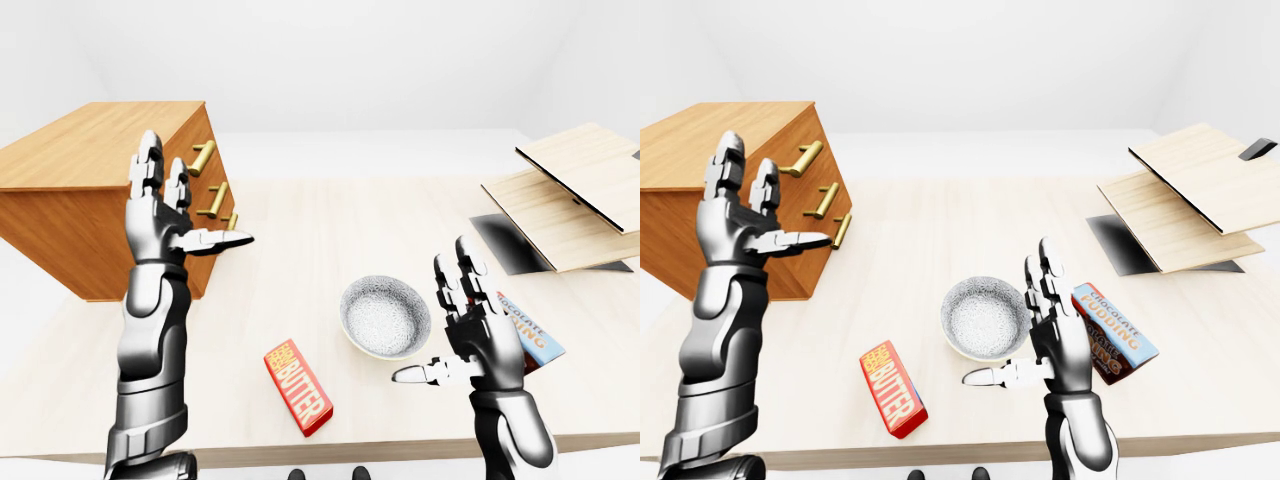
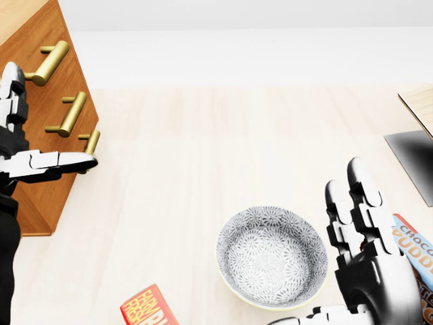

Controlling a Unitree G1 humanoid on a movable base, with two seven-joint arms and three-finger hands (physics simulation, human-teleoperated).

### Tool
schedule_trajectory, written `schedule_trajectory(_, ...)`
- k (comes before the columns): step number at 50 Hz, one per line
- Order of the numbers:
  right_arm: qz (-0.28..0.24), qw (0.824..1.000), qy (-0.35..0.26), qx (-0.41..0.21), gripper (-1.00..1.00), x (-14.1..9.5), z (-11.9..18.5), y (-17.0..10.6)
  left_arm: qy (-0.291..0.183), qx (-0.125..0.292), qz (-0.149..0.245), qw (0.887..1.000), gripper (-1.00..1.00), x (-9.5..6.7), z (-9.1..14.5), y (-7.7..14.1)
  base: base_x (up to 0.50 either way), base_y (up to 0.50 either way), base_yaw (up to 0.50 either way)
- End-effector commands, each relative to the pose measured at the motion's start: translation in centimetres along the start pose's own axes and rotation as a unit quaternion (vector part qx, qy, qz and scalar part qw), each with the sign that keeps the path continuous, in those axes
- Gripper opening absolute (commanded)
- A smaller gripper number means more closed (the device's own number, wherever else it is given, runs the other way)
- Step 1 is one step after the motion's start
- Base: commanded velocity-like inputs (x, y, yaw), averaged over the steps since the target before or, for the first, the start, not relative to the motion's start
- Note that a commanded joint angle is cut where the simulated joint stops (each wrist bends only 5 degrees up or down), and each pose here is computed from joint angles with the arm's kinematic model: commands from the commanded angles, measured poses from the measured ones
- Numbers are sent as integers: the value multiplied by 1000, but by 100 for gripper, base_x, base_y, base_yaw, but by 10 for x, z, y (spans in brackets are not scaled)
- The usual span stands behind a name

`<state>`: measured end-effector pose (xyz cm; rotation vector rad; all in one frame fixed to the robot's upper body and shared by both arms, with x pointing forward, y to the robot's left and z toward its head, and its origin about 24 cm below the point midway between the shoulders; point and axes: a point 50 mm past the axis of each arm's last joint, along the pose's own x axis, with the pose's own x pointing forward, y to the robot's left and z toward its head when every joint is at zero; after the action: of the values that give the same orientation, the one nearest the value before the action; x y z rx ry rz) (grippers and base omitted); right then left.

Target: Close the top drawer of the cabinet and put the bowl on top of it.

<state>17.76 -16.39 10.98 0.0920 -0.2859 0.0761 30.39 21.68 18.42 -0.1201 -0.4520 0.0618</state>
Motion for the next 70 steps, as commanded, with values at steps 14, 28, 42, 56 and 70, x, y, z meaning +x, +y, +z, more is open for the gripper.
schedule_trajectory(14, -2, 1000, -2, 1, 100, 0, 2, -2, -63, 44, -113, 991, 100, -83, 30, -66, 0, 0, 0)
schedule_trajectory(28, -9, 1000, -11, 3, 100, -1, 9, -7, -29, 58, -161, 985, 100, -116, 24, -97, 0, 0, 0)
schedule_trajectory(42, 2, 1000, -10, 15, 100, -7, 19, -10, -20, 111, -159, 981, 100, -129, 20, -111, 0, 0, 0)
schedule_trajectory(56, -5, 999, -38, 7, 100, -9, 31, -18, -72, 206, -130, 967, 100, -134, 28, -130, 0, 0, 0)
schedule_trajectory(70, -27, 998, -63, 6, 100, -13, 41, -26, -97, 275, -121, 949, 100, -153, 20, -152, 0, 0, 0)
